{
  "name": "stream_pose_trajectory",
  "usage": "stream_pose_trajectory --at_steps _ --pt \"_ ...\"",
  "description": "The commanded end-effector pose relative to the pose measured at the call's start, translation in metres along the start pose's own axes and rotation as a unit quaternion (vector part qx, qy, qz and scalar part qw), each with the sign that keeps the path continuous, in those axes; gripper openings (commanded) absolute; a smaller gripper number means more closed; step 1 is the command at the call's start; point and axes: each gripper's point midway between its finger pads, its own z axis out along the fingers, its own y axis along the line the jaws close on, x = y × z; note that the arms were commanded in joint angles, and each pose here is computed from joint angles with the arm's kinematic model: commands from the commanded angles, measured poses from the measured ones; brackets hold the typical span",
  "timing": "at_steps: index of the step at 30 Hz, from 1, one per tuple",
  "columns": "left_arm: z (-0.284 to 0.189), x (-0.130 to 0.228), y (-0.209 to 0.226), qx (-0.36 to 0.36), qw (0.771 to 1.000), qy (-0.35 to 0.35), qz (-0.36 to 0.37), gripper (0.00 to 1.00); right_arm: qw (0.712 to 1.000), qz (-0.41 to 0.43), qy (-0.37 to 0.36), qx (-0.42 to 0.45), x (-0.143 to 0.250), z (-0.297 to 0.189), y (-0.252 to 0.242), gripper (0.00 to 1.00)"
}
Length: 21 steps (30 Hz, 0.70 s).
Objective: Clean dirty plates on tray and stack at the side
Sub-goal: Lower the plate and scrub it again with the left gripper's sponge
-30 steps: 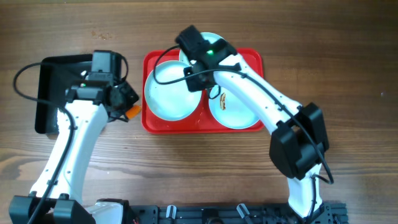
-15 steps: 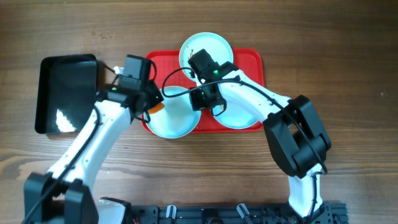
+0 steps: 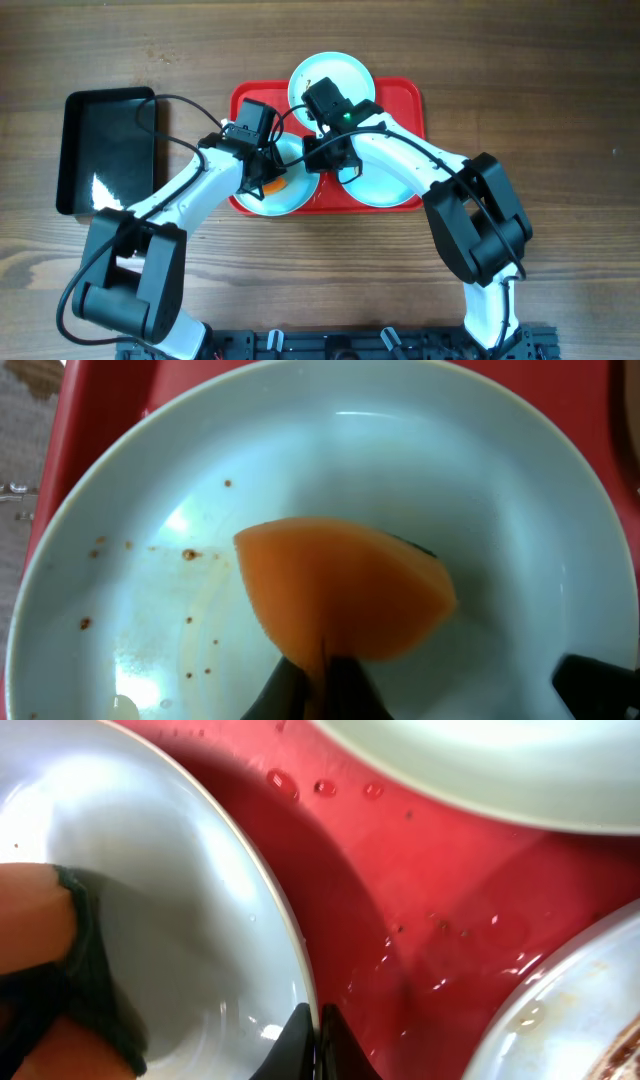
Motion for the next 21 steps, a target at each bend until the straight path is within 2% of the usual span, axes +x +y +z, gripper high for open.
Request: stream_pose_trajectory --at_steps 1,13,20,21 --pt "0.010 0.005 0.001 -0.003 1.000 0.008 0.010 0.04 0.999 0.016 -0.034 0.036 -0.014 -0.005 -0.015 0.04" --pt "0.014 -0.010 -0.011 0.023 0.999 -0.023 0.032 0.04 0.998 0.009 -0.041 0.051 -0.018 -0.004 -0.027 0.04" --pt "0.037 -0.004 0.002 -0.011 0.999 -0.010 0.038 0.04 0.999 0.012 -0.019 0.049 -0.007 0.010 -0.031 0.04" --pt "0.039 -0.004 0.006 -0.020 0.999 -0.012 0.038 0.06 0.999 0.013 -0.016 0.048 -0.006 0.011 -0.031 0.04"
